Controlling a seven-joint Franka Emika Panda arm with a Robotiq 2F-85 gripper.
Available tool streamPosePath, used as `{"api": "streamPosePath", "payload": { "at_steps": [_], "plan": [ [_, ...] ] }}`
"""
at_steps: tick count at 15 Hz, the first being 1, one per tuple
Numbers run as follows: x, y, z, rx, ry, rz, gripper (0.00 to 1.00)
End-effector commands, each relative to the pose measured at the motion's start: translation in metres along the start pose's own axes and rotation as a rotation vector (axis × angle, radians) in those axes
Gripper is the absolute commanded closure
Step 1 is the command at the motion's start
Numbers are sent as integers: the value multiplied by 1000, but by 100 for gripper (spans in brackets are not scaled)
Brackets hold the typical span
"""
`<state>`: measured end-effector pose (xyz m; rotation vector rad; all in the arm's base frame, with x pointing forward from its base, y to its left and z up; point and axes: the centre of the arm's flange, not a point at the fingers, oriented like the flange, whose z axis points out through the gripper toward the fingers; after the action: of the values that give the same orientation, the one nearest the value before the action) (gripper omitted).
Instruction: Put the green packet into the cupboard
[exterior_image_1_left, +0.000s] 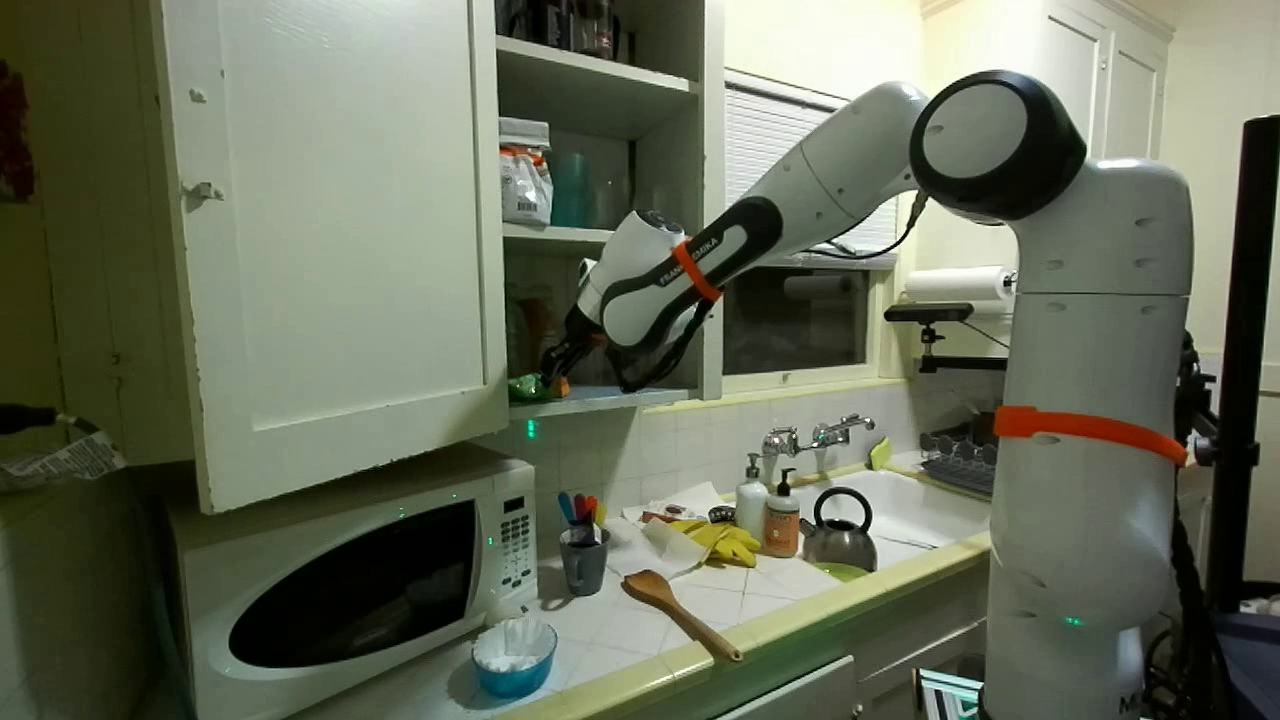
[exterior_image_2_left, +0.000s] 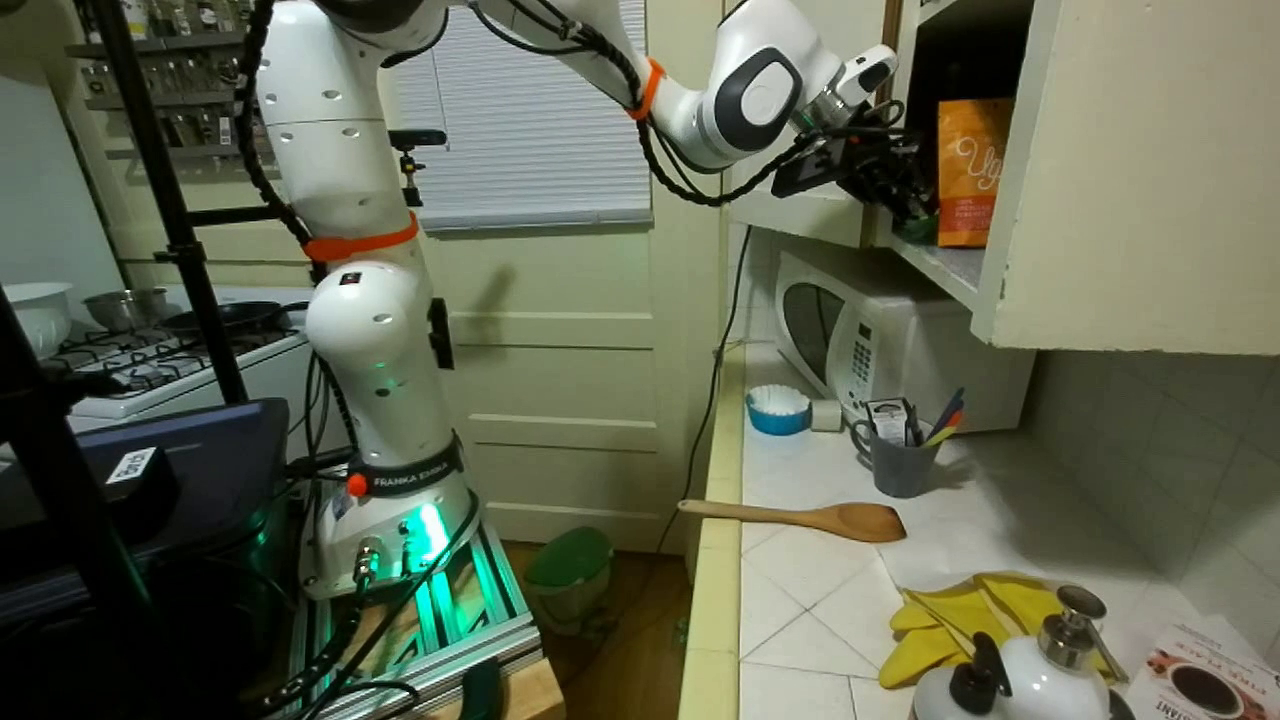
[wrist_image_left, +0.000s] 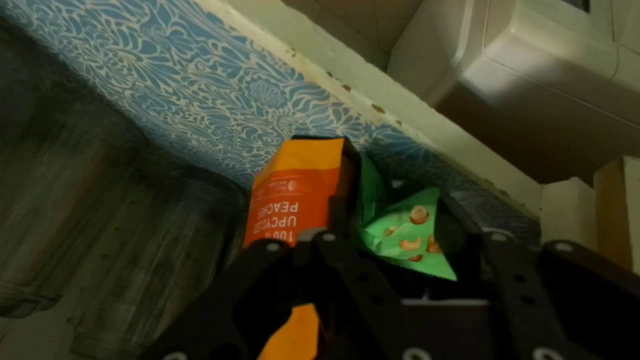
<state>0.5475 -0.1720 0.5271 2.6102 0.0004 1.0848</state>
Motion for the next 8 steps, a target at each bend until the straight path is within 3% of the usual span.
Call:
{"api": "streamPosePath", "payload": {
  "at_steps": [1,3,7,8],
  "plan": [
    [-14,-1,-12,5,3,-36,18],
    [-26,-5,-31,27,-12,-54,2],
    [-76,-6,-88,44,-151,-136,0],
    [-90,0,-98,5,-206,-134,0]
  ]
}}
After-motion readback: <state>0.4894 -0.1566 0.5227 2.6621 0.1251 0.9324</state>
